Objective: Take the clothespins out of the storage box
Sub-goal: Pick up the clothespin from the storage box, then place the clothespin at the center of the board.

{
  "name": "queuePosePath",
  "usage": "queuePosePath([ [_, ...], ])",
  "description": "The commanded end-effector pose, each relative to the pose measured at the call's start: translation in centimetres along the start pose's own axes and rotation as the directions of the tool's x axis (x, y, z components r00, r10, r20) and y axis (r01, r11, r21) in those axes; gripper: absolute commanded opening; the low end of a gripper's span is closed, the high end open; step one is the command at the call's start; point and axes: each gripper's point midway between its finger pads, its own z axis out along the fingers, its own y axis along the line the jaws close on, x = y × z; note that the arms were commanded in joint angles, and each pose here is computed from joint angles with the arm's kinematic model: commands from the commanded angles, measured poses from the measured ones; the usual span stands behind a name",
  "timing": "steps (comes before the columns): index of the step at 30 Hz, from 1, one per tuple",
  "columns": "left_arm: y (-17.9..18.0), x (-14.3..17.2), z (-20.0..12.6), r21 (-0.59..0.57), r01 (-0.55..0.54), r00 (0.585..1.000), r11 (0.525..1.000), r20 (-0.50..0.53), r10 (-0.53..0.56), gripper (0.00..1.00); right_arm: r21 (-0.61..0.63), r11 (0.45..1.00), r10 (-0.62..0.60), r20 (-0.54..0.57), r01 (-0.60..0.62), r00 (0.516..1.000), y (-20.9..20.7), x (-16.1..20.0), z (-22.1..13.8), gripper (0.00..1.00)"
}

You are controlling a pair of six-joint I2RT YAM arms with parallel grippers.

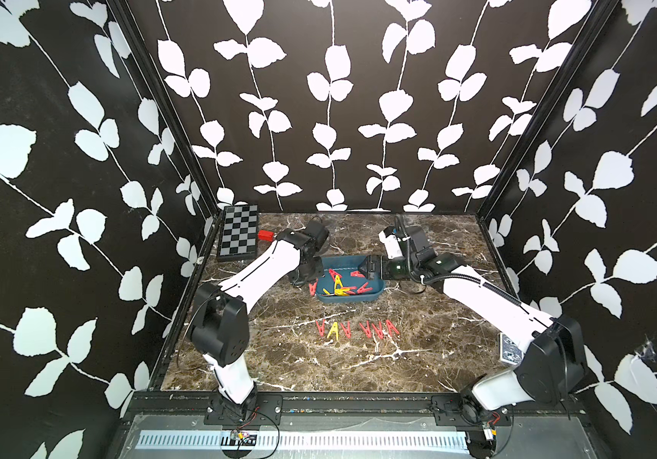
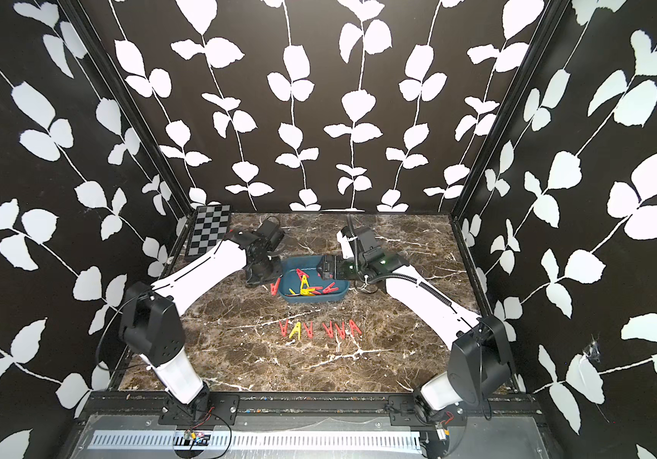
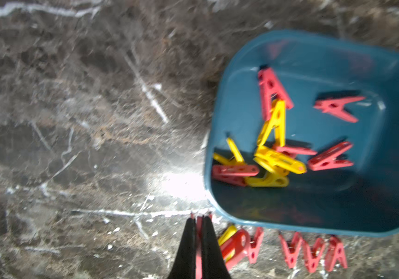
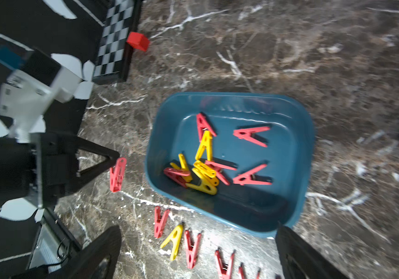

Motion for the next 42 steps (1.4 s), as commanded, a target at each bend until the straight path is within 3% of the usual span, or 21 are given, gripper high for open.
queuePosePath([
  [1,2.0,1.1,-0.5,-0.016,0.034,0.999,0.999,0.018,-0.034,0.03,-0.069,0.995,-0.077,0.03,0.079,0.997,2.6,-0.8,0.4,0.99],
  [6,4.3,3.9,1.0,-0.031,0.065,0.998,0.997,-0.006,-0.065,0.03,-0.085,0.992,-0.096,0.017,0.097,0.995,3.7,-0.6,1.1,0.99],
  [14,4.1,8.0,5.7,0.033,0.134,0.984,0.99,-0.125,-0.129,0.03,-0.08,0.991,-0.103,-0.004,0.103,0.995,4.1,-0.2,1.6,0.99],
  [29,3.6,10.5,8.9,0.008,0.109,0.974,0.994,-0.201,-0.105,0.04,-0.035,0.996,-0.081,-0.017,0.08,0.997,2.9,1.0,1.1,0.99],
  [36,4.0,10.7,8.8,-0.009,0.096,0.974,0.995,-0.203,-0.096,0.28,-0.012,0.997,-0.079,-0.02,0.079,0.997,2.5,1.2,1.0,0.99],
  [40,3.9,10.0,7.8,-0.016,0.075,0.98,0.997,-0.182,-0.077,0.34,-0.006,0.997,-0.078,-0.02,0.078,0.997,2.3,1.3,0.9,0.99],
  [42,4.1,9.4,7.0,-0.029,0.059,0.984,0.998,-0.17,-0.063,0.41,-0.003,0.997,-0.077,-0.018,0.077,0.997,2.3,1.3,0.8,0.99],
])
